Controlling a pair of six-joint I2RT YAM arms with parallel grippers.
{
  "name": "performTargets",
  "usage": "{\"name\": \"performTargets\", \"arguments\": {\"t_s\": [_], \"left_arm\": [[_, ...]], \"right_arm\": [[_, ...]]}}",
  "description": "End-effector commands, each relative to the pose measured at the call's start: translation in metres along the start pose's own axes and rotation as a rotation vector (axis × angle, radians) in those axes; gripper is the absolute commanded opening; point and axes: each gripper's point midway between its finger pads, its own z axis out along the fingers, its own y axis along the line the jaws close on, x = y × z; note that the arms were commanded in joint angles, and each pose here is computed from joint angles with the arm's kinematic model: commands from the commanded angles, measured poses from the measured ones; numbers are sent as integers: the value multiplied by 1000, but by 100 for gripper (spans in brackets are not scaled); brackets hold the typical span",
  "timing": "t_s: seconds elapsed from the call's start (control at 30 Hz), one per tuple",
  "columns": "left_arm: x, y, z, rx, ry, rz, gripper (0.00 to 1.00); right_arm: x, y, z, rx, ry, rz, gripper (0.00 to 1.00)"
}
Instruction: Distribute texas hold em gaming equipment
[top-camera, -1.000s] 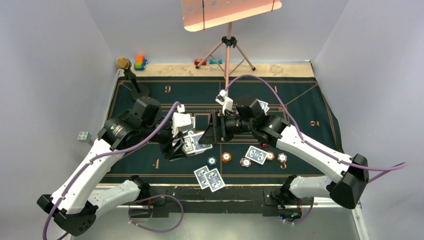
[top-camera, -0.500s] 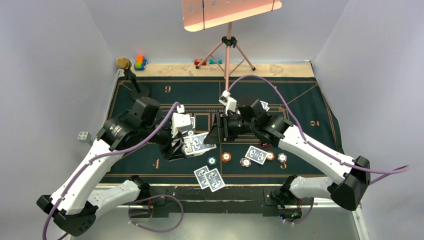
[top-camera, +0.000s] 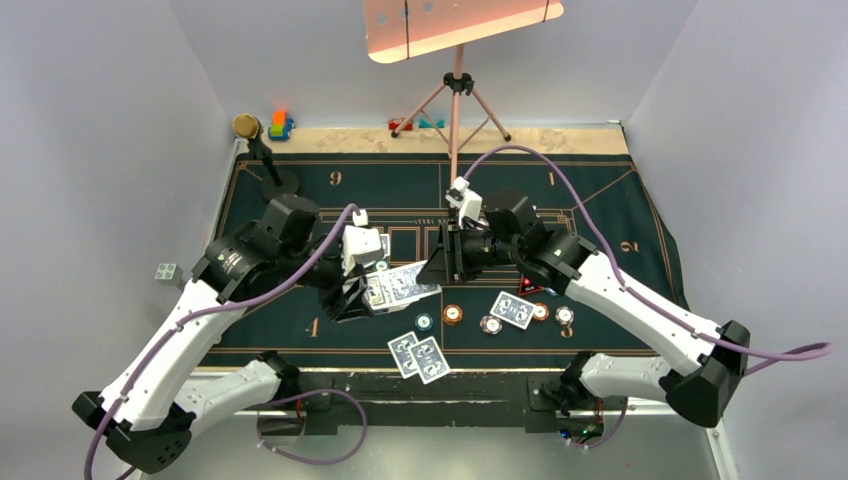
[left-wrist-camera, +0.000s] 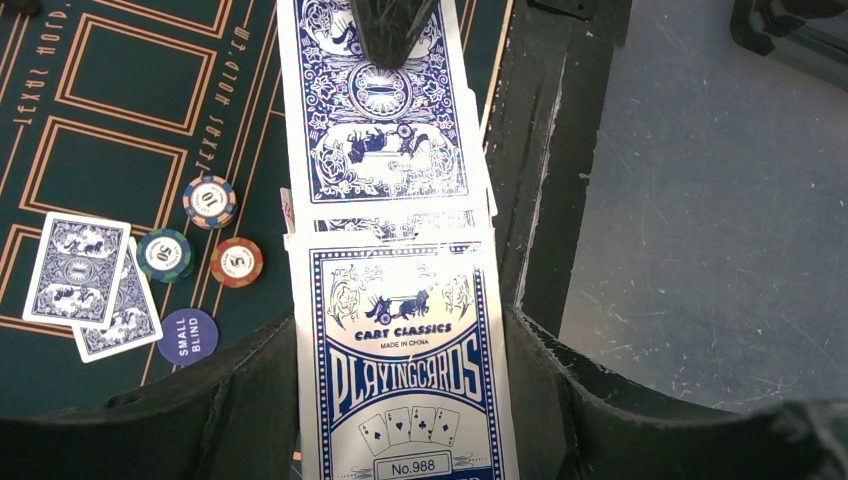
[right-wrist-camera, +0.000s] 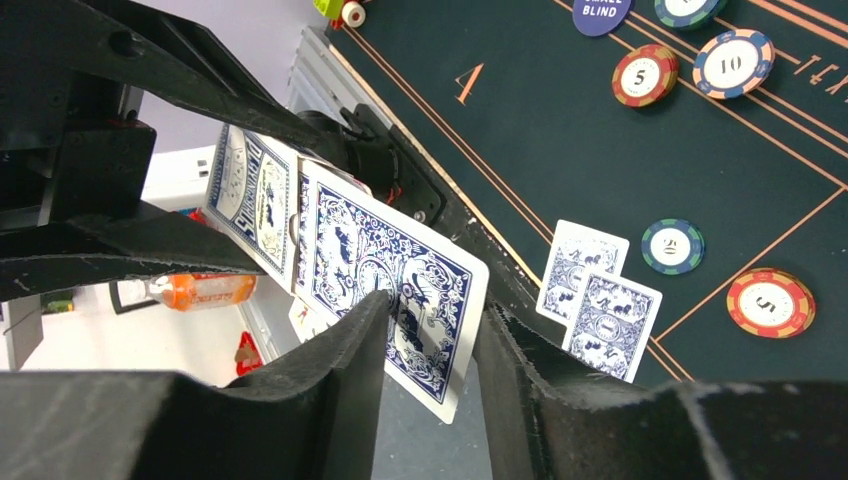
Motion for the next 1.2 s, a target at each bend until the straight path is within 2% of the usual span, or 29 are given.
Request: {"name": "performTargets", "arguments": {"t_s": [0.0,0.4,0.8,1.0,1.17], "left_arm": [[-20,-5,-8,4,-84,41,0],[-21,-7,-7,10,-106,41,0],[-14,-4,-3,-1,-109,29,0],[-11,-3,2,11,-109,8,0],[-14,-1,1,9,-112,3,0]], "right_arm": [[-18,13,-19,-7,-75,-46,38],[-24,16,-31,11,-99,-39,24],[-24,33,-42,-57,-107,-27,13],[-23,33,-46,-52,-111,-14,1],[-26,37,-53,-70,-129,-15,0]]}}
